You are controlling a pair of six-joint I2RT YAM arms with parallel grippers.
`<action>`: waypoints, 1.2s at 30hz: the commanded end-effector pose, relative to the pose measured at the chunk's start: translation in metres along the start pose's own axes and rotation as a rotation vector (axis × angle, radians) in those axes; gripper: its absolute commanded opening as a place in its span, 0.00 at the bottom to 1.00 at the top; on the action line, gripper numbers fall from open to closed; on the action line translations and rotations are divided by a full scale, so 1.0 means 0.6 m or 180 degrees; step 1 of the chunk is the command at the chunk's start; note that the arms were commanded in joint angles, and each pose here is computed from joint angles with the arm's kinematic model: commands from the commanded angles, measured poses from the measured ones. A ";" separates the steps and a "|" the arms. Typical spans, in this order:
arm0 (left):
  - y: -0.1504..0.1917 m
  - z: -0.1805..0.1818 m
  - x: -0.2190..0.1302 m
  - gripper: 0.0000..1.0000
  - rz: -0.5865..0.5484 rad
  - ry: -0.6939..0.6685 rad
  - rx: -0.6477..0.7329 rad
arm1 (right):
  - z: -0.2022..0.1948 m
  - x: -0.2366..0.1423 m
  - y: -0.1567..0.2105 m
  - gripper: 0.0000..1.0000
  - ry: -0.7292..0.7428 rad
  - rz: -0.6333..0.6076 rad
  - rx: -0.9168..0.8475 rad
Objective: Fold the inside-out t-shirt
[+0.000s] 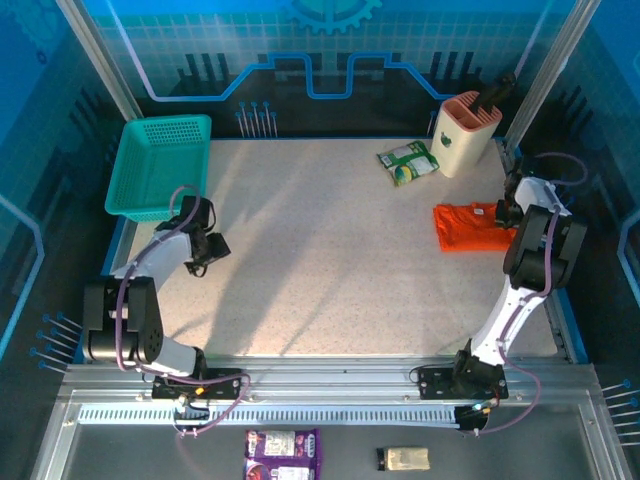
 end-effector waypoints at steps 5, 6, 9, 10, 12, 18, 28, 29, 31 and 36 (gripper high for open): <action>-0.006 0.024 -0.030 0.99 -0.0709 -0.0289 0.0038 | 0.030 -0.167 0.059 1.00 -0.0817 -0.0790 0.0045; -0.007 0.027 -0.031 0.99 -0.0820 -0.0338 0.0056 | 0.043 -0.179 0.076 1.00 -0.0968 -0.0882 -0.0029; -0.009 0.037 -0.041 0.99 -0.1202 -0.0559 0.0070 | 0.087 -0.192 0.141 1.00 -0.1297 -0.1304 -0.0414; -0.009 0.038 -0.042 0.99 -0.1345 -0.0578 0.0102 | 0.098 -0.185 0.164 1.00 -0.1389 -0.1417 -0.0539; -0.009 0.034 -0.043 0.99 -0.1658 -0.0453 0.0225 | 0.114 -0.164 0.204 1.00 -0.1524 -0.1630 -0.0768; 0.007 0.008 -0.019 0.99 -0.2643 0.0225 0.0657 | 0.126 -0.129 0.259 1.00 -0.2327 -0.2359 -0.0556; -0.007 -0.031 0.036 0.99 -0.2898 0.0762 0.1209 | 0.144 -0.100 0.288 1.00 -0.2739 -0.2555 -0.0704; -0.004 -0.034 0.048 0.99 -0.2905 0.0801 0.1284 | 0.144 -0.101 0.289 1.00 -0.2716 -0.2519 -0.0718; -0.010 -0.038 0.046 0.99 -0.2889 0.0799 0.1307 | 0.145 -0.101 0.289 1.00 -0.2705 -0.2570 -0.0701; -0.016 -0.054 0.049 0.99 -0.2808 0.0554 0.1382 | 0.143 -0.101 0.289 1.00 -0.2632 -0.2608 -0.0648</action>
Point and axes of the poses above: each hand's point on the last joint's axis, 136 mm out from that joint toward the fingers, its own x axis out along the fingers, its own z axis along the line the jaws close on, y = z × x, the point moved 10 cm from there along -x, back along the fingers, and after that the axes turned 15 degrees about x, right-handed, at the moved point
